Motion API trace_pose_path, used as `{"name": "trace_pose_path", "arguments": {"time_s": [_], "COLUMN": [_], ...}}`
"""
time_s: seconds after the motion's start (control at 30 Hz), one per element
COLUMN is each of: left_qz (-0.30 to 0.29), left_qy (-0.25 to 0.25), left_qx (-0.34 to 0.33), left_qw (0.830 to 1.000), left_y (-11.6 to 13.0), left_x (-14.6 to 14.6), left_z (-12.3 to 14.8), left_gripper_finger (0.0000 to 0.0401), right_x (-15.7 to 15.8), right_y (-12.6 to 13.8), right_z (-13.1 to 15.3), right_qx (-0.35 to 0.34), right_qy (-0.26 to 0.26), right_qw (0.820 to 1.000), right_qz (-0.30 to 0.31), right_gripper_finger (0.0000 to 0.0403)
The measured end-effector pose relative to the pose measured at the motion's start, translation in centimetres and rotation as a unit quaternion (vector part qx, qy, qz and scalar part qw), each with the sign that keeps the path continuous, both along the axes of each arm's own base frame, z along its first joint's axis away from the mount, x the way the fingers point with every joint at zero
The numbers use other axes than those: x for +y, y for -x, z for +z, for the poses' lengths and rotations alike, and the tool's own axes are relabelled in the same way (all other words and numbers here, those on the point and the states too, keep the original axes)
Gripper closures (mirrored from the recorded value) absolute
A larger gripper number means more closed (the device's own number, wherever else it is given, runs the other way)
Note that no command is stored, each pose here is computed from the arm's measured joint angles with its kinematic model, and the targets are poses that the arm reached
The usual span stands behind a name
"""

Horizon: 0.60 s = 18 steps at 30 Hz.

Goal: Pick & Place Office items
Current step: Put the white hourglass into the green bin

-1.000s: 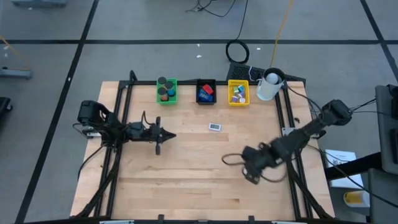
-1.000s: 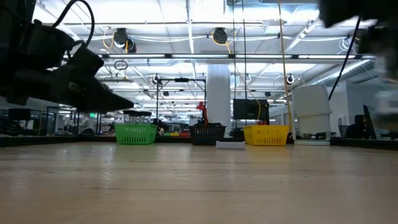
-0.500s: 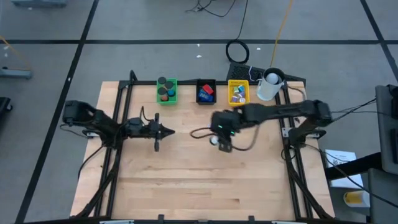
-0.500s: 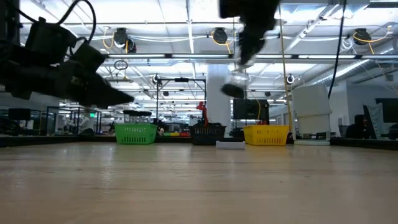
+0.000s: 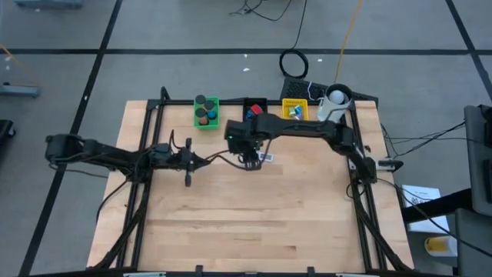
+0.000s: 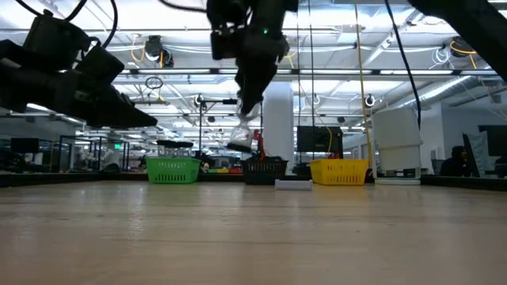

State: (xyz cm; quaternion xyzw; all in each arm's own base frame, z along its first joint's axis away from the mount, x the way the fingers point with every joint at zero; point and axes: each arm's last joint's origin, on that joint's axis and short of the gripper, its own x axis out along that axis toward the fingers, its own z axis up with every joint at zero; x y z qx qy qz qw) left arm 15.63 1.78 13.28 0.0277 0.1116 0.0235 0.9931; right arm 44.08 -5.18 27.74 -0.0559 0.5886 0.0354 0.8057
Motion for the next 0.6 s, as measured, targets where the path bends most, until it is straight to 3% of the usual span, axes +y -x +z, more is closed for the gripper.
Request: {"name": "trace_pose_path", "arguments": {"time_s": [0.23, 0.6], "left_qz": [0.0, 0.0], "left_qy": [0.001, 0.002], "left_qx": [0.009, 0.009], "left_qw": [1.0, 1.0], "left_y": [0.2, 0.2], "left_x": [0.0, 0.0], "left_z": [0.0, 0.0], "left_gripper_finger": [0.0384, 0.0384], "right_x": [0.1, 1.5], "right_y": [-1.3, -1.8], "right_z": [-3.0, -4.4], "right_qx": [0.029, 0.024], "right_qy": [0.014, 0.027], "right_qw": [0.997, 0.992], "right_qz": [0.063, 0.122], "right_gripper_finger": [0.02, 0.02]}}
